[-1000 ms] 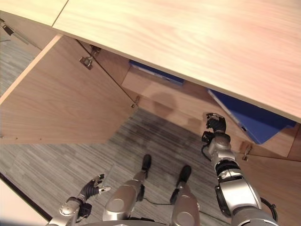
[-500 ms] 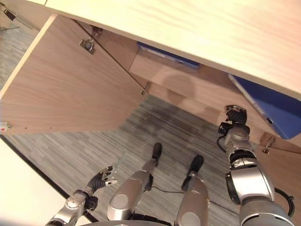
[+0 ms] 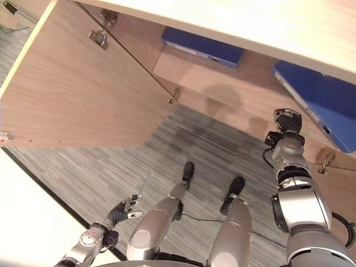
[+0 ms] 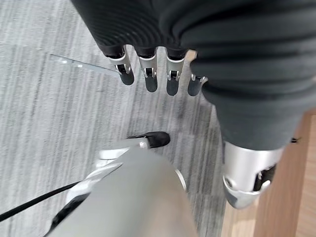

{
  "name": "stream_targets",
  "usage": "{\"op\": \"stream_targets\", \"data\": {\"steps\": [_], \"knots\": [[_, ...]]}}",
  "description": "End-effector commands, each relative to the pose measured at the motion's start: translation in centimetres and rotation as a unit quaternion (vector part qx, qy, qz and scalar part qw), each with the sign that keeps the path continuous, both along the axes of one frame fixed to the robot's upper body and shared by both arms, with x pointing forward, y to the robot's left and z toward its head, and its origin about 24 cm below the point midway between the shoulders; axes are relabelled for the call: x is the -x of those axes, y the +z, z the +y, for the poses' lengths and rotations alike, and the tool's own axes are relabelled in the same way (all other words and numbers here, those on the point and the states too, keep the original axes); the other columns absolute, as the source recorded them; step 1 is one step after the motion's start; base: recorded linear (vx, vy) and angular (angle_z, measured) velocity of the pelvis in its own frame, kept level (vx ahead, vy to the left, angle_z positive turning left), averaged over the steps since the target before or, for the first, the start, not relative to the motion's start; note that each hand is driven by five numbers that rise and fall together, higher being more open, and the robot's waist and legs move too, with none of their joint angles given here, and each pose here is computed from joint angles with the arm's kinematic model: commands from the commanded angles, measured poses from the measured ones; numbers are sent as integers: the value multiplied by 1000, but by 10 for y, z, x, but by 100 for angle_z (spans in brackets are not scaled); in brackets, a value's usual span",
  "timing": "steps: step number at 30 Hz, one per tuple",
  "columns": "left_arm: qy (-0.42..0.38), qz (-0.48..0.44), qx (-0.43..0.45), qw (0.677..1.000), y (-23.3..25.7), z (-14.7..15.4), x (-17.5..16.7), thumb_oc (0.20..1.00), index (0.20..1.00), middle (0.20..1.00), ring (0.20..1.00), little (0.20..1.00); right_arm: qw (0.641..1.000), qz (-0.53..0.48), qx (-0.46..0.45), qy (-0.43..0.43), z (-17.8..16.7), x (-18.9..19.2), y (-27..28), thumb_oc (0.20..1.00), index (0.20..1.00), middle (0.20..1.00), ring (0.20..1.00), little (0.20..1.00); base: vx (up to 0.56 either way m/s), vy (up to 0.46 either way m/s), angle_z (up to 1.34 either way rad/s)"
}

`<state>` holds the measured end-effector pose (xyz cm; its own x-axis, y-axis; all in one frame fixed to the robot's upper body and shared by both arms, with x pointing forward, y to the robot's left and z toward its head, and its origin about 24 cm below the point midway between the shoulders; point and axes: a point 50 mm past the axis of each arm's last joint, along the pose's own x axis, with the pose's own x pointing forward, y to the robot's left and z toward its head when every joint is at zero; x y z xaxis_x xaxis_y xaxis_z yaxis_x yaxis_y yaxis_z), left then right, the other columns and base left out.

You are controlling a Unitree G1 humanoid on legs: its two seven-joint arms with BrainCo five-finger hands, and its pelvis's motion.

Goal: Put the empty folder in the office cabinet

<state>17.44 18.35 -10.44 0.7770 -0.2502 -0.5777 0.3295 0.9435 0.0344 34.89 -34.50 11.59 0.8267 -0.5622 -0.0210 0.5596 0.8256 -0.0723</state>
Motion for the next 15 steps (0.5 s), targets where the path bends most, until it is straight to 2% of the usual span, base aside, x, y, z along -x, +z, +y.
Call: {"op": "stream_targets", "data": {"steps": [1, 11, 15], "knots": [[-15, 15, 5, 1000, -5, -4, 12, 1000, 1000, 1000, 1000, 1000, 997, -21, 29, -74, -44, 20, 29, 200, 200, 200, 200, 200, 0, 0, 0], [-11, 21, 4, 1000, -5, 1, 13, 1000, 1000, 1000, 1000, 1000, 991, -62, 8, -116, -67, 35, 46, 200, 200, 200, 200, 200, 6, -5, 2], [-2, 31, -1, 1000, -7, 7, 17, 1000, 1000, 1000, 1000, 1000, 988, -107, -8, -114, -70, 37, 59, 200, 200, 200, 200, 200, 24, -21, 8]]}}
